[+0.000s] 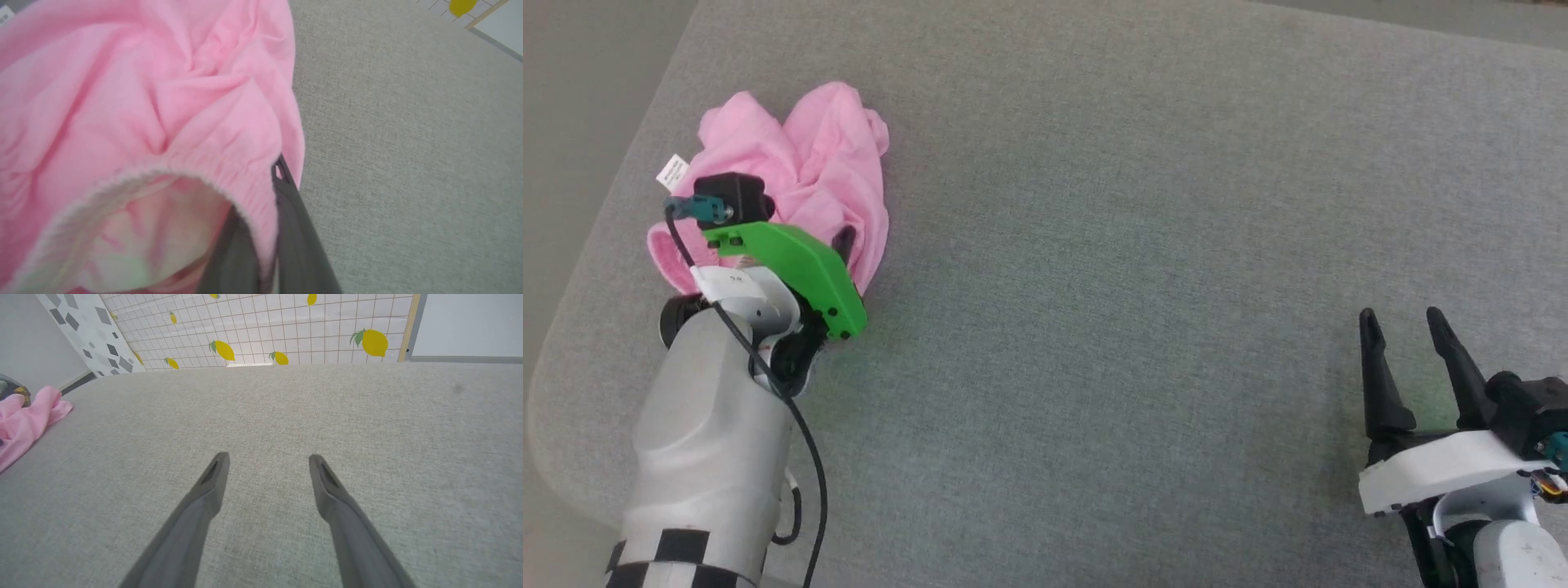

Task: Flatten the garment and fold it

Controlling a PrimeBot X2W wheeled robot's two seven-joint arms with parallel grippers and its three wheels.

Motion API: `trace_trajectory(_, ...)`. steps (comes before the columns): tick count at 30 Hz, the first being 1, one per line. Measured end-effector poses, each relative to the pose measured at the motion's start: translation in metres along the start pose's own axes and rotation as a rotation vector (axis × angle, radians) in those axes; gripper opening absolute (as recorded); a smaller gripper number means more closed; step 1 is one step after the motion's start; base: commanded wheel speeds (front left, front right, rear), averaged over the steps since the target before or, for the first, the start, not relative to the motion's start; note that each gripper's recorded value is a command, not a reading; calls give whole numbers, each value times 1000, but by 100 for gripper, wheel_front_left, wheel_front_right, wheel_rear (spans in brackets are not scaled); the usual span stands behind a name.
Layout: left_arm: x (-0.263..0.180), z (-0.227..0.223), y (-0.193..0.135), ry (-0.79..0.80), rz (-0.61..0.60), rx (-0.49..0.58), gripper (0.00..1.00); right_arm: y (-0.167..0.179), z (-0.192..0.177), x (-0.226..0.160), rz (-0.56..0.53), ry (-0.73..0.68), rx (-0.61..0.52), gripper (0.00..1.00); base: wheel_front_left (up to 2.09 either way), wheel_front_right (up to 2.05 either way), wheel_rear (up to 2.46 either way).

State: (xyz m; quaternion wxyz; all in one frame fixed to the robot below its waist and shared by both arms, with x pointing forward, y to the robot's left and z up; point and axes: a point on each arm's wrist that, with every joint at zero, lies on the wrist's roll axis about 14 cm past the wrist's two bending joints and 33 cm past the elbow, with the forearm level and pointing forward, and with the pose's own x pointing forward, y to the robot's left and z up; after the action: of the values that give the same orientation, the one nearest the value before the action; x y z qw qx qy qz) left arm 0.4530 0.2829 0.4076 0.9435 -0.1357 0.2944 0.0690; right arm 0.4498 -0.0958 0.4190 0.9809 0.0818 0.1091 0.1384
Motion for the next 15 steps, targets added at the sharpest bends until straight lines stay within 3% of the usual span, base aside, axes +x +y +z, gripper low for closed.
trace_trajectory(3, -4, 29, -8, -94, -19, 34, 0, 3, 3, -4, 5, -14, 15, 100, 0, 0, 0)
trace_trajectory(7, -23, 100, -32, -294, -77, 98, 0, 8, 11, -11, 11, -45, 43, 100, 0, 0, 0)
trace_trajectory(15, -98, 220, -134, -635, -316, 215, 0, 1, 27, -39, -29, -115, 92, 100, 0, 0, 0)
